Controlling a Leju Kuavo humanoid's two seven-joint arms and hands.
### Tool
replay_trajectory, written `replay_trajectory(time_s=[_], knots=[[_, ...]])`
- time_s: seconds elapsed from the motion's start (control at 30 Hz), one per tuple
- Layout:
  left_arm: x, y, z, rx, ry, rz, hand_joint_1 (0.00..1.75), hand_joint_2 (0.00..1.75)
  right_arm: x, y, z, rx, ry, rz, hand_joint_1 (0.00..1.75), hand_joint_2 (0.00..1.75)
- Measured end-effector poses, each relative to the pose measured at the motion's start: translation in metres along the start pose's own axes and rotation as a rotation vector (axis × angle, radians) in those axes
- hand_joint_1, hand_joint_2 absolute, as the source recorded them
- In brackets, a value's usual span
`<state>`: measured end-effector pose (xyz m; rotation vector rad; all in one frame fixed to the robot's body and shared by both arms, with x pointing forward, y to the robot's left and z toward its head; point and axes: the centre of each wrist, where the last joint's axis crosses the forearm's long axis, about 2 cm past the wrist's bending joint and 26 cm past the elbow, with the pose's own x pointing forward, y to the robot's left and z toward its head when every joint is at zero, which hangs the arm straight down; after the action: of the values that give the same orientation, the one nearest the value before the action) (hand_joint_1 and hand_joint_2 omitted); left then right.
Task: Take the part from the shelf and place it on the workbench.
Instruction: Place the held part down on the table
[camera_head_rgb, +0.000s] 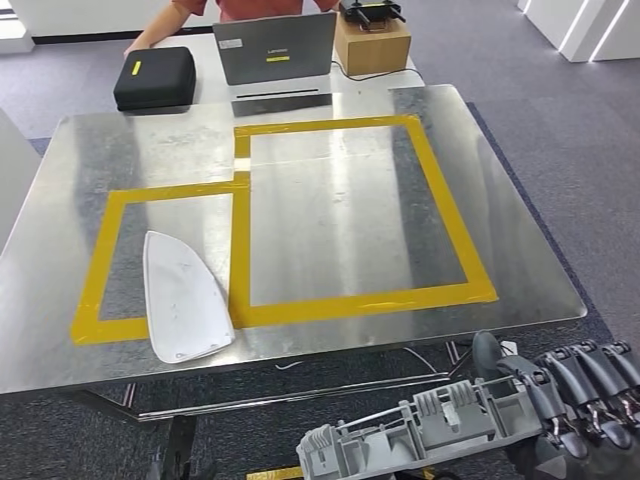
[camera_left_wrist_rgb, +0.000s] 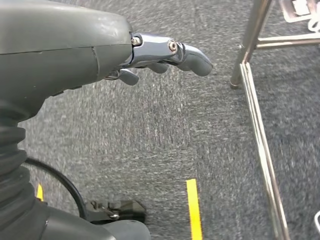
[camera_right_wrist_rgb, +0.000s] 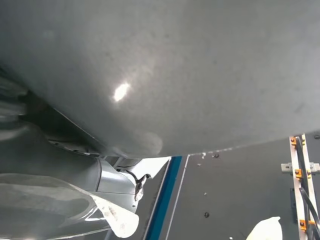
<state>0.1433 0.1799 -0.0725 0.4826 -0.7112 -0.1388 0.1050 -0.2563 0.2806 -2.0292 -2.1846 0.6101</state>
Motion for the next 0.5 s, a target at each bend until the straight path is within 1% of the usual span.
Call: replay_trajectory(time_s=[0.1, 0.2, 0.37, 0.5], knots=[[0.0017, -0.0061, 0.0053, 0.006, 0.009, 0.007, 0.0, 1.75, 0.0002, 0.0001, -0.0004, -0.001, 0.005, 0.0, 1.75, 1.75], [0.0035, -0.0091, 0.0078, 0.024, 0.043, 0.048, 0.0, 1.75, 0.0003, 0.0003, -0.0008, -0.003, 0.009, 0.001, 1.75, 1.75], [0.0023, -0.0091, 0.0083, 0.052, 0.11, 0.113, 0.0, 1.75, 0.0004, 0.0005, -0.0012, -0.005, 0.012, 0.001, 1.75, 1.75], [0.0034, -0.0088, 0.0076, 0.061, 0.145, 0.139, 0.0, 1.75, 0.0004, 0.0005, -0.0014, -0.006, 0.014, 0.001, 1.75, 1.75]])
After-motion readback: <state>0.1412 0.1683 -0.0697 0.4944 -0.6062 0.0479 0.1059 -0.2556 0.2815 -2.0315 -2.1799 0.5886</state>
